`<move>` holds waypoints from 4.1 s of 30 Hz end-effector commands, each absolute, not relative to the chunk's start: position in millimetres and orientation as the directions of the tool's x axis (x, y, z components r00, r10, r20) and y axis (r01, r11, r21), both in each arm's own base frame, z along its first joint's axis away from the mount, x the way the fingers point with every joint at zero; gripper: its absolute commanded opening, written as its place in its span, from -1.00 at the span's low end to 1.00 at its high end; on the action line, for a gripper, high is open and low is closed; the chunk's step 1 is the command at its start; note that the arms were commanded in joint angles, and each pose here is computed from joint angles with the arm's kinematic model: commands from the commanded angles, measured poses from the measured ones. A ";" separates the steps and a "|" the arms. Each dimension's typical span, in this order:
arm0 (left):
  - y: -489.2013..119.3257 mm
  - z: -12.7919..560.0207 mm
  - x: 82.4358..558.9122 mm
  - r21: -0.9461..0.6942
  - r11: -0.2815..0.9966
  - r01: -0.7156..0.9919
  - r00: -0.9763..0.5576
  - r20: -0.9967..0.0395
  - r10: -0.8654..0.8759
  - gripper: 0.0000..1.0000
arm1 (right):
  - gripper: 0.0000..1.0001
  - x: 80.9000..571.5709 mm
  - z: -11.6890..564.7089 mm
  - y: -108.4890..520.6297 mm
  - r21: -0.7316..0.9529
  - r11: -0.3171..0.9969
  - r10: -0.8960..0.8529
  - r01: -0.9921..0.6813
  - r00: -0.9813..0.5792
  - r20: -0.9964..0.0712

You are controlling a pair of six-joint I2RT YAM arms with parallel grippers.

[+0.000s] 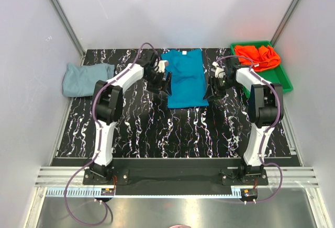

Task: Fold and stack the t-shirts
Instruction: Fold the tshirt

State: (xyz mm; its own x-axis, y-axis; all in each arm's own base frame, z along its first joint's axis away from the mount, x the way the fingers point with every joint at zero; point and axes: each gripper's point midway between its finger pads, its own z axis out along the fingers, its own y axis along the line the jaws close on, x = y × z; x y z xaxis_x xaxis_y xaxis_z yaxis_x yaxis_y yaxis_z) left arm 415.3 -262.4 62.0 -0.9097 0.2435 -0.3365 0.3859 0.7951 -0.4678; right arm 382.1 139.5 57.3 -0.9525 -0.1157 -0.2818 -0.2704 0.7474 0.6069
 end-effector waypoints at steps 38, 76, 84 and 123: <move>-304.6 50.2 346.5 -0.700 0.665 0.259 -0.962 -0.129 0.239 -0.04 | -0.43 389.9 14.9 131.2 0.566 0.793 -0.112 -0.225 -0.967 -0.228; -254.3 190.2 298.2 -0.613 0.636 0.469 -0.873 -0.429 0.231 -1.00 | -1.00 320.8 185.9 139.9 0.584 0.704 -0.146 -0.404 -0.887 -0.438; -256.9 181.3 357.7 -0.562 0.671 0.484 -0.855 -0.469 0.224 -1.00 | -1.00 378.9 179.4 141.3 0.548 0.721 -0.132 -0.424 -0.861 -0.492; -224.6 121.1 562.7 -0.185 0.912 0.366 -0.713 -0.686 0.147 0.85 | 0.11 622.9 106.2 165.3 0.369 0.800 -0.054 -0.473 -0.670 -0.741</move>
